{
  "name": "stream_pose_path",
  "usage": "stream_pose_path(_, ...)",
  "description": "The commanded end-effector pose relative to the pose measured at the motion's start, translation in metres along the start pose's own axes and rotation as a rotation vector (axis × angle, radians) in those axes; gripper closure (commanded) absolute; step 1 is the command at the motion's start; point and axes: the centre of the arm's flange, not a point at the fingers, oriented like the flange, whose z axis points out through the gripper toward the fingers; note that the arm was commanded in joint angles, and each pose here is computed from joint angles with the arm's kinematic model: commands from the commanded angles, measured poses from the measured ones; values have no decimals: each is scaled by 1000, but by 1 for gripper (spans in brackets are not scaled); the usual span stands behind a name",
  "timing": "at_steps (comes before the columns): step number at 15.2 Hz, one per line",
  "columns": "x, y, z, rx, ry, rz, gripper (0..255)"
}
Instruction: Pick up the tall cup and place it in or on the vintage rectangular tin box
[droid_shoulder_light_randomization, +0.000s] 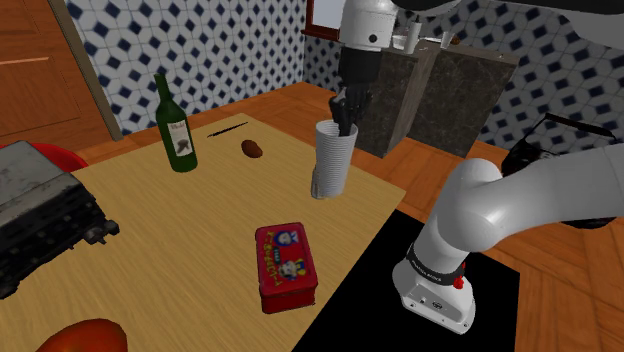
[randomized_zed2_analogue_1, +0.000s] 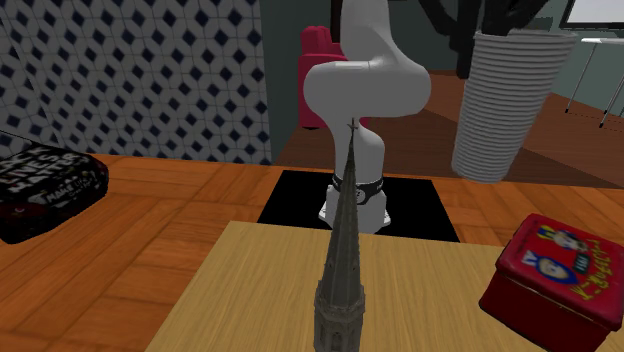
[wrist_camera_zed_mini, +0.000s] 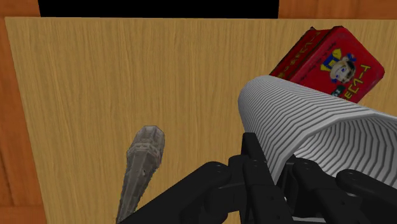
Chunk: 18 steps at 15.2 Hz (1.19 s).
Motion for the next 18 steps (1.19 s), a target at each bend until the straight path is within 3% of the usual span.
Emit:
stream_pose_path(1,-2,-26,-2,1,-1,1,255)
stream_pose_path(9,-7,-138,-10,1,-1,1,255)
stream_pose_path(18,-5,-133,37,1,-1,1,255)
